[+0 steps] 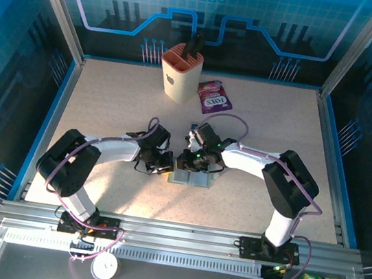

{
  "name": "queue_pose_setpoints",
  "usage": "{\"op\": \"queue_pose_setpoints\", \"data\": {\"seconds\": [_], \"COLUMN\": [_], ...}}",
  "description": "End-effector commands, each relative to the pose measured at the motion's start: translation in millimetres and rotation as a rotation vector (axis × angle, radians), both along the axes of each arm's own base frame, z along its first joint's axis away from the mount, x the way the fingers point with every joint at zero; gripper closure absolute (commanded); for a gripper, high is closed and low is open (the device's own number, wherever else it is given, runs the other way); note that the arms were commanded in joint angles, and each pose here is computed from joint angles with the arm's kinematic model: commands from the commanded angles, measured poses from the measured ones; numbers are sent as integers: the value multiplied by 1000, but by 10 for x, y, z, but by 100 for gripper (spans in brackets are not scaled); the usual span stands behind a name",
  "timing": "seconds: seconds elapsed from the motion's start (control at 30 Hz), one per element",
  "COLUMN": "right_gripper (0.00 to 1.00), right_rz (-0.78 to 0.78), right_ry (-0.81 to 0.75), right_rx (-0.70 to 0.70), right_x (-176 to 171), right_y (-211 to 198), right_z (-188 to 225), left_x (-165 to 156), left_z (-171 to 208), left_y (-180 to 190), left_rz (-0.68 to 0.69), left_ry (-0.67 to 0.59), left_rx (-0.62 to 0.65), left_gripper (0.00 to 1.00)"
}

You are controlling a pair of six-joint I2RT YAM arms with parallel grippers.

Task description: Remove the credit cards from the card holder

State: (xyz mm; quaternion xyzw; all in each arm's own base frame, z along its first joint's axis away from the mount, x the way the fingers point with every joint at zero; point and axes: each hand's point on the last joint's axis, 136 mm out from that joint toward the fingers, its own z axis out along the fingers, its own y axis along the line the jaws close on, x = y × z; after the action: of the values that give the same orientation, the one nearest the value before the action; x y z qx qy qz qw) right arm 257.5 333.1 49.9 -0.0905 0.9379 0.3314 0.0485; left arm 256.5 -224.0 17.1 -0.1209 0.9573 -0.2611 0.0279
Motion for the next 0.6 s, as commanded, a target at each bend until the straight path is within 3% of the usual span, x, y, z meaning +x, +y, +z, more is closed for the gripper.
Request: {"op": "queue_pose_setpoints", "data": {"seconds": [0.0, 0.57], "right_gripper": [73, 64], "right_rz": [-11, -32], "right_ry": [51, 111], "right_rx": [56, -18], "right_x": [-73, -155], "right_y": [118, 5], "right_z": [-27, -245], "left_x": [-88, -106], "left_z": [-77, -83], "left_y": [85, 95], "left_rz": [4, 7], "left_ry": [30, 32], "left_rx": [28, 26], "left_gripper": [98, 97]}}
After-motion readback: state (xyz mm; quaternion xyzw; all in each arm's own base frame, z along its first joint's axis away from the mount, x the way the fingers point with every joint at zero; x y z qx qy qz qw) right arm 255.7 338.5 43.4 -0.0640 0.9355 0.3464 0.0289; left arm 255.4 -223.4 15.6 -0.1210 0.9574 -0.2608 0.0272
